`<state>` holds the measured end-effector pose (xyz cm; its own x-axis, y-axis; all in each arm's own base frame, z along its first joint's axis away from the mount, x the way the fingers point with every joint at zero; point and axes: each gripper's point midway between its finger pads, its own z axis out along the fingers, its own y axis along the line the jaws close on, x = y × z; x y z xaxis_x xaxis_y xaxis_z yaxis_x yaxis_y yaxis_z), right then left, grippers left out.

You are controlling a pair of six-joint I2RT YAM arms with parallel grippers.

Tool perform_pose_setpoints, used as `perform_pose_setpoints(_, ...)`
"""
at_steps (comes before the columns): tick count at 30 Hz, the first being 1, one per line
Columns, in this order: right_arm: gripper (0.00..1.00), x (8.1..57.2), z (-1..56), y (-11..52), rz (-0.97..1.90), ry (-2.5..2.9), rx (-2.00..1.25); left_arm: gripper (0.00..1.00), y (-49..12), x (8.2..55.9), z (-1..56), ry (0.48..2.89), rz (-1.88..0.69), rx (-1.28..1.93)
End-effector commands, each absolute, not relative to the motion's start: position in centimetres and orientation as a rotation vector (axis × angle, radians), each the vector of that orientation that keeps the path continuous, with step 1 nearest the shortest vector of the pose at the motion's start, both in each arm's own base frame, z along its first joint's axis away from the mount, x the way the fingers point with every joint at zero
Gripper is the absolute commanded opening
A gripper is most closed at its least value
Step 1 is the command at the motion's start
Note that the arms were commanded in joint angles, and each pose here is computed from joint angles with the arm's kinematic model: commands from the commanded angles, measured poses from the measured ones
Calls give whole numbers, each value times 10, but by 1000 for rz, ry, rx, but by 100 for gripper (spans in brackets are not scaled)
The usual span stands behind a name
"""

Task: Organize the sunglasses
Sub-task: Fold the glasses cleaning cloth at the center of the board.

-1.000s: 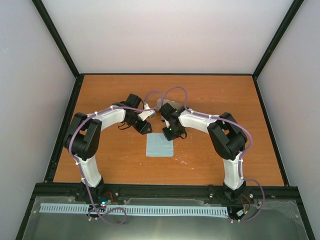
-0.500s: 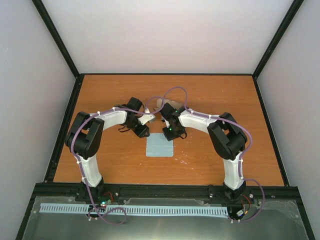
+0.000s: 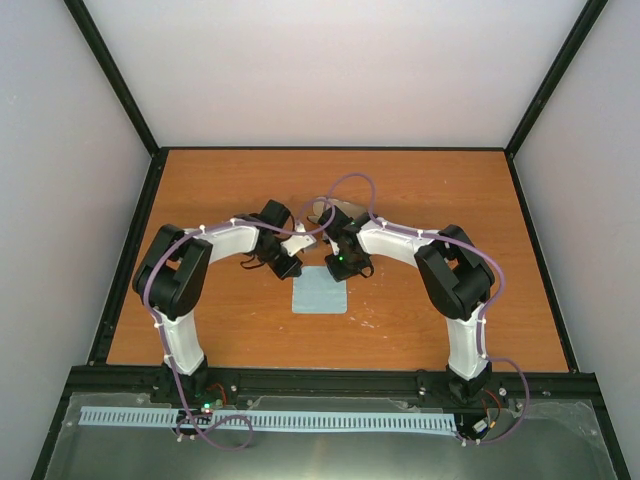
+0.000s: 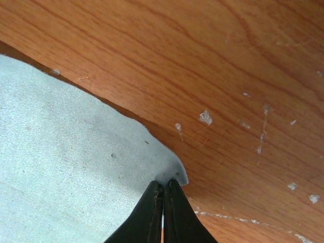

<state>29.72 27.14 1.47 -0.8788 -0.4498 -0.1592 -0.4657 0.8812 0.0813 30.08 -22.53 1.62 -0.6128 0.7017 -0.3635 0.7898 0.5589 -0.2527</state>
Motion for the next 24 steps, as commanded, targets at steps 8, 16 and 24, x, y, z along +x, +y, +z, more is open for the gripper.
perform_pose_setpoints(8,3,302,11,264,133,2894,-678,0,-227,314,23,2530,-486,1266)
perform_pose_setpoints(16,3,319,25,264,192,2824,-658,0,-240,341,44,2438,-463,1244)
perform_pose_setpoints(24,3,344,38,261,257,2776,-623,1,-248,355,50,2399,-470,1243)
